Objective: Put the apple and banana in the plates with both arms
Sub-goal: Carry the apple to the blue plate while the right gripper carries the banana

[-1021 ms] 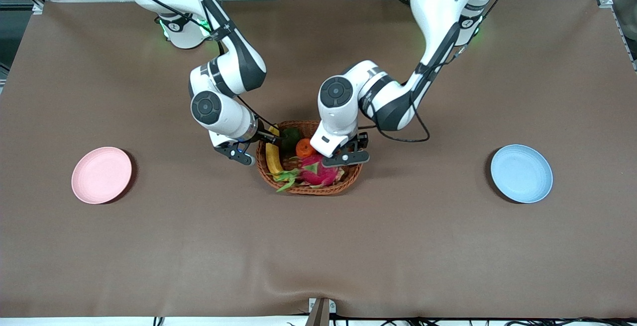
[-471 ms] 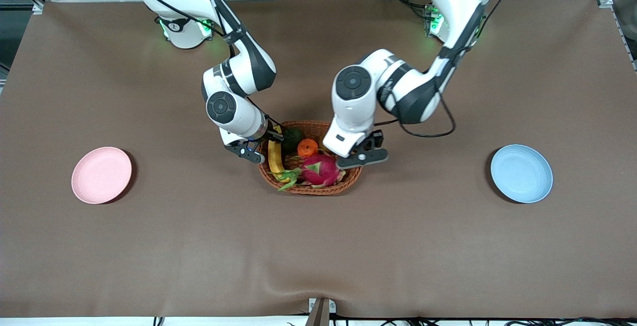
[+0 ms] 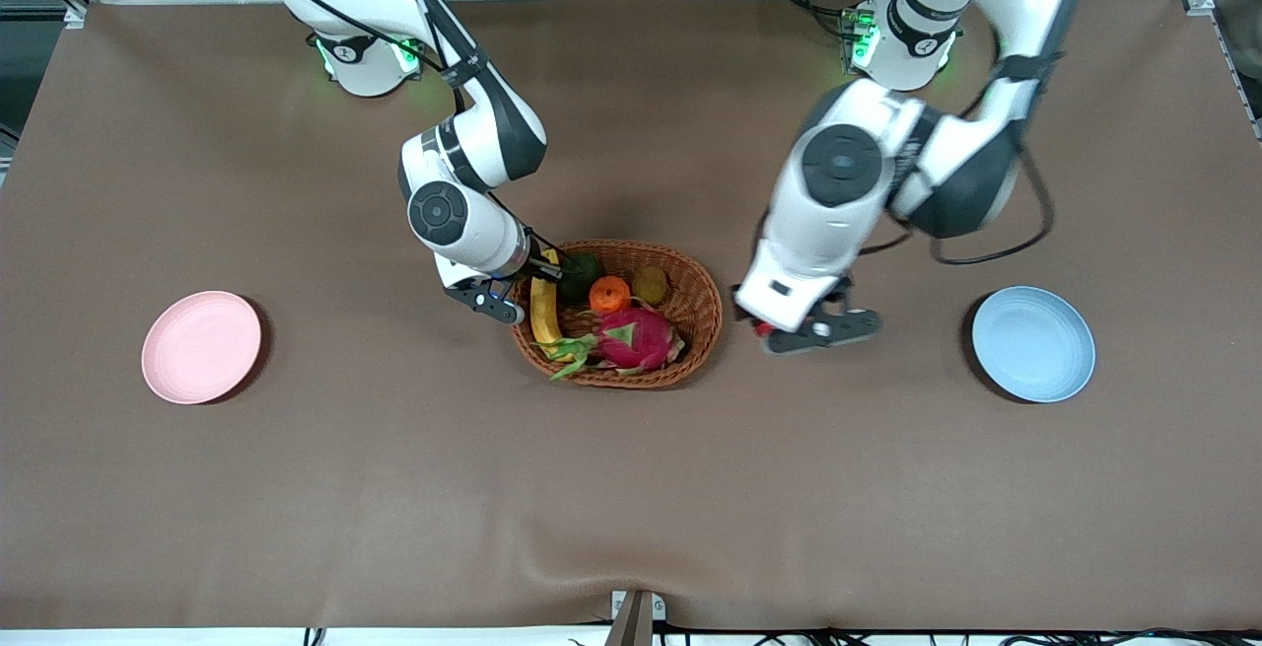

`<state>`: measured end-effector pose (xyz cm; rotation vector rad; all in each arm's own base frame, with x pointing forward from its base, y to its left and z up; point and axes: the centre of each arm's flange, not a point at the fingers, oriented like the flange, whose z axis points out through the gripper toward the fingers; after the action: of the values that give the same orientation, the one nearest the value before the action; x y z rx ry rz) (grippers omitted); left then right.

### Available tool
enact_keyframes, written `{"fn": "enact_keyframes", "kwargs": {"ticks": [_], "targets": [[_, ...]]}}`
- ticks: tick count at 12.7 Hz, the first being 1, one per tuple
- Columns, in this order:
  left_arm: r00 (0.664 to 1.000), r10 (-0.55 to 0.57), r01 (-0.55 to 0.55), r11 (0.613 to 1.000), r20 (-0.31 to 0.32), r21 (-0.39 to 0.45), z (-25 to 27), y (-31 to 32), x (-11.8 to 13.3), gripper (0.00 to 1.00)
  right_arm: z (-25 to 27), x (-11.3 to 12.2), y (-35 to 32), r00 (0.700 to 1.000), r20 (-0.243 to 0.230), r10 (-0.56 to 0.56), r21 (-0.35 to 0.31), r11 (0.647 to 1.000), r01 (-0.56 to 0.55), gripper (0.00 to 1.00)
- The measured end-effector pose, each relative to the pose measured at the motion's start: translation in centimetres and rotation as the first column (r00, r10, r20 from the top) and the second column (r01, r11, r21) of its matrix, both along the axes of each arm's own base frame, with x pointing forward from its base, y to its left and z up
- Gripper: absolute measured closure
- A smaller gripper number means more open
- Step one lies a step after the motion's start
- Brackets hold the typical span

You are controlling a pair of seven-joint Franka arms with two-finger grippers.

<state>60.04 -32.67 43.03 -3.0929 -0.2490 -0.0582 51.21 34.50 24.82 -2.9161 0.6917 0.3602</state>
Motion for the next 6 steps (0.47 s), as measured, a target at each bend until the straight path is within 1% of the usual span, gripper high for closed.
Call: {"fn": "enact_keyframes", "kwargs": {"ticks": [2,3,6], "targets": [[0.999,-0.042,0.042,0.999,-0.027,0.016,1.4,4.1,1.1,0.27,3.0,1.4,0.2,0.998,-0.065,-0.006,-0.006,1.000,0.005,0.60],[0.997,-0.063,0.064,0.998,-0.042,0.024,2.1,6.2,1.6,0.27,5.3,2.3,0.2,0.996,-0.086,-0.011,-0.004,1.000,0.011,0.60],[0.985,-0.143,0.147,0.988,-0.097,0.036,3.5,13.5,2.9,0.27,12.2,4.7,-1.0,0.993,-0.111,-0.028,0.013,0.999,0.029,0.60]]}}
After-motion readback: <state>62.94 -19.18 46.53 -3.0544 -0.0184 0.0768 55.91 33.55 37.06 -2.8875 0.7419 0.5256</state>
